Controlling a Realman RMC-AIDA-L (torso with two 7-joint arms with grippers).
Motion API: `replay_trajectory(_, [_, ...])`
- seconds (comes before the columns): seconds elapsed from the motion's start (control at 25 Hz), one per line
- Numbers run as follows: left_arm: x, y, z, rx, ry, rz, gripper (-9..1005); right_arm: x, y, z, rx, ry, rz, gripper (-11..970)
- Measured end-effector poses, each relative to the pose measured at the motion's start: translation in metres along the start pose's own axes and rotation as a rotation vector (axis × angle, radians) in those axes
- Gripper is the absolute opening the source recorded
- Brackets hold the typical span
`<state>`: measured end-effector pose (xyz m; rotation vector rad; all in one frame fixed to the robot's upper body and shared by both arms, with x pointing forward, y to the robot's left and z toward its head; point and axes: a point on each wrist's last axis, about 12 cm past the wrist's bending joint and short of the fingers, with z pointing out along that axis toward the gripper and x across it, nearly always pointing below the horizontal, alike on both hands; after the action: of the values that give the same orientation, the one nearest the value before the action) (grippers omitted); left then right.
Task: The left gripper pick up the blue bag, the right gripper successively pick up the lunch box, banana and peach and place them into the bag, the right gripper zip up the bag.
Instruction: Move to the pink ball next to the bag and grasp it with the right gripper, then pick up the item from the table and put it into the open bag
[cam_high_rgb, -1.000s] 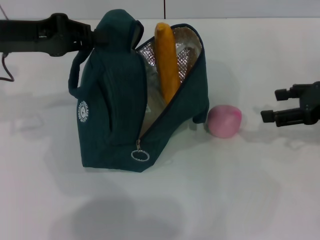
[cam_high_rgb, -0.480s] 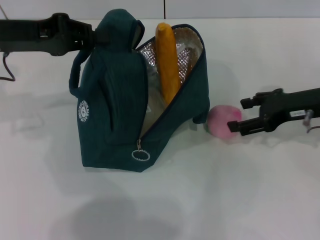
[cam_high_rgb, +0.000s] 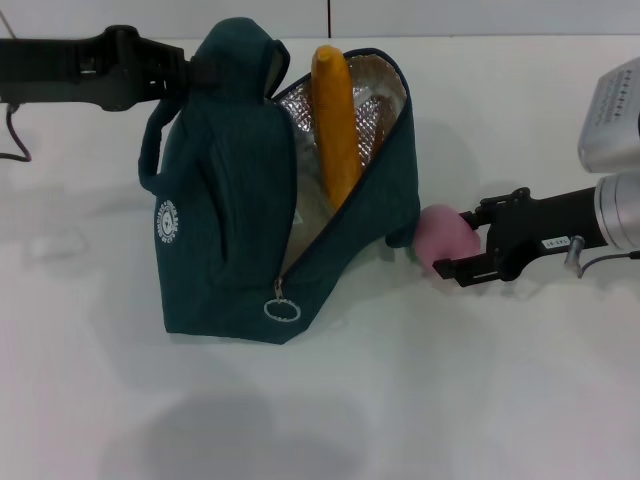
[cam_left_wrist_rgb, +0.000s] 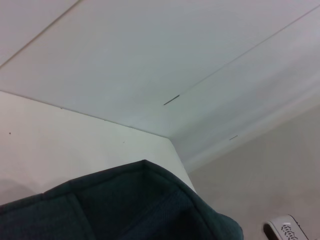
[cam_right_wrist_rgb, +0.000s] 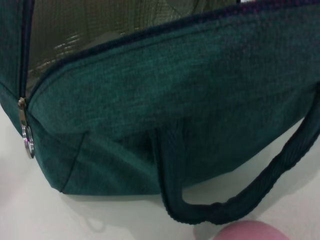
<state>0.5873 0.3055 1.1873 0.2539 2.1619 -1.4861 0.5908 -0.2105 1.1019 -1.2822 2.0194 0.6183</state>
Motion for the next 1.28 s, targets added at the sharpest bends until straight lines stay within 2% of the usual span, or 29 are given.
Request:
replay_trajectory(0.52, [0.0,0.0,0.0,0.0,0.0,0.001,31,-0.002,-0.001,-0.001,0.006,0.006,-0.019,503])
replay_trajectory(0.72, [0.0,0.0,0.0,0.0,0.0,0.001,31,-0.003,-0.001,-0.002,0.006,0.003,-0.021,278])
replay_trajectory(0.84, [0.0,0.0,0.0,0.0,0.0,0.001,31,-0.003,-0.003,-0.006,0.02,-0.008,-0.021,244])
replay_trajectory(1.16, [0.0,0.0,0.0,0.0,0.0,0.001,31,0.002,-0.016,-0.042,0.13,-0.124,0.056,155])
replay_trajectory(1.2, [0.0,0.0,0.0,0.0,0.0,0.001,31,0.0,-0.019,-0.058,0.155,-0.199,0.076,149])
replay_trajectory(1.28, [0.0,0.0,0.0,0.0,0.0,0.001,31,-0.006,-0.02,-0.073,0.165,-0.281,0.078,136])
